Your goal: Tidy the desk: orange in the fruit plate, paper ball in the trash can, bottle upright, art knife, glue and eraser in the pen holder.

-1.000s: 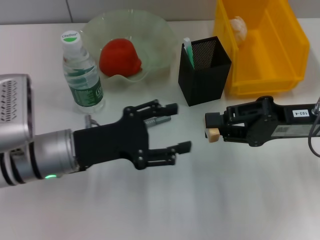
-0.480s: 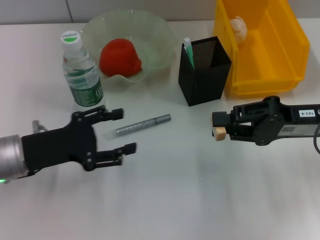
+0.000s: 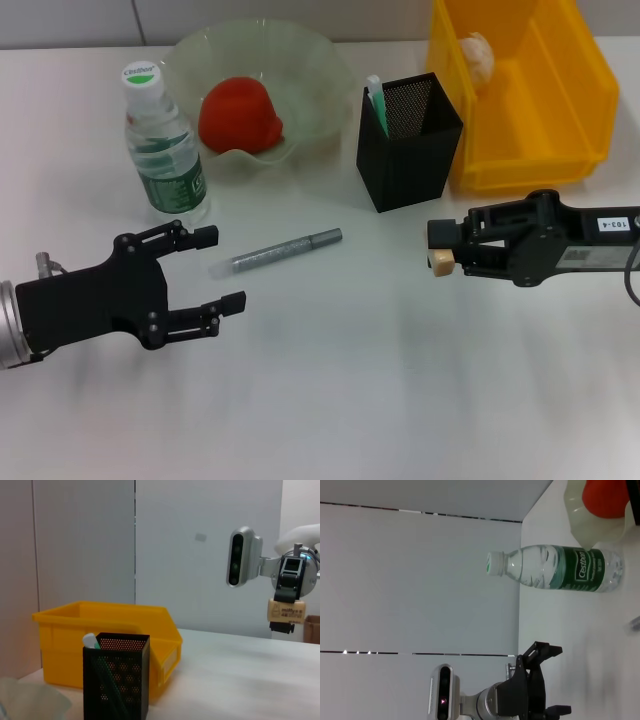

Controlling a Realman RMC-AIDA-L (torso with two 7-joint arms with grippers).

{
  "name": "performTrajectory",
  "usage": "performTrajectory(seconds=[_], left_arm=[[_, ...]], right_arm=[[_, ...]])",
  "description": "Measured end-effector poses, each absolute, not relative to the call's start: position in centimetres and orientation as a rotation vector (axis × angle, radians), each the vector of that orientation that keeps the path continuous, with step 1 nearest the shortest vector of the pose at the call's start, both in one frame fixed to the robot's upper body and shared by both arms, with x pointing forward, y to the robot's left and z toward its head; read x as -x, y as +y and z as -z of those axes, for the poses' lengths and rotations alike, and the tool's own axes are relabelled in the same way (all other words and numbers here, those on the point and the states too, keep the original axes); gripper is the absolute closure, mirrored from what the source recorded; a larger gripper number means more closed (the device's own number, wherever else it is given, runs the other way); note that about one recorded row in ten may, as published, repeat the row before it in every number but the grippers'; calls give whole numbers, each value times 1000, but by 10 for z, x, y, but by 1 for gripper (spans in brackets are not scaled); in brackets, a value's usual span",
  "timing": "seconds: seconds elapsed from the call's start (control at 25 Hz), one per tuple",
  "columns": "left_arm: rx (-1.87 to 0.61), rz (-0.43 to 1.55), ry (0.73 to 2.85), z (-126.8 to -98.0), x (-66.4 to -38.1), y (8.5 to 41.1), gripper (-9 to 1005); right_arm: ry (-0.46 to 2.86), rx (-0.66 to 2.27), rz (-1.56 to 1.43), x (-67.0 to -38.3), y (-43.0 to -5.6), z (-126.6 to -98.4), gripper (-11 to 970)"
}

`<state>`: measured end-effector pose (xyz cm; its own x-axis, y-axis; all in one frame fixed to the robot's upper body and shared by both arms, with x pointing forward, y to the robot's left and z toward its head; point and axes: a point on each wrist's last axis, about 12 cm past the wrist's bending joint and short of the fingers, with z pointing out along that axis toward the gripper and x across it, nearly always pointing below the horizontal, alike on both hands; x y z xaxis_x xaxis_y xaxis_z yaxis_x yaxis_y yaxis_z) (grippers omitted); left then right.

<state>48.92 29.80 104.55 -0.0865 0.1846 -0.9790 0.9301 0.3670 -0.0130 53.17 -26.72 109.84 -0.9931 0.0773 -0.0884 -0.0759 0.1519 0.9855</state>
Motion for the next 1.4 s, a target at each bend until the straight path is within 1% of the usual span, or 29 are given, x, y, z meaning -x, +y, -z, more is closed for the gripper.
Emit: performTrajectory(seconds=[0.2,0.36,0.64,1.0,1.2,1.4], left_arm=[[-1039,868,1540,-1046,-489,298,178],[-1039,870,1535,-1046,-489,296,178],[-1009,882,1542,-1047,-489,296,178],[-969,909,1523,-1047,-486,291,177],[-952,923,1539,-1045,-486,290,177],[-944,935,1542,-1045,-486,289,177]], right_arm=[[2292,-5,-1959,-532,-268,-1097,621],[2266,42,-1879,-534,-268,-1092,616],[2117,366,-1681,-537,-268,-1092,607],[1788,781,-1345,-533,-260,-1088,595],[1611,872,-1190,-526,-257,-1083,588],[1480,889,-1051,-522,-257,-1077,582]])
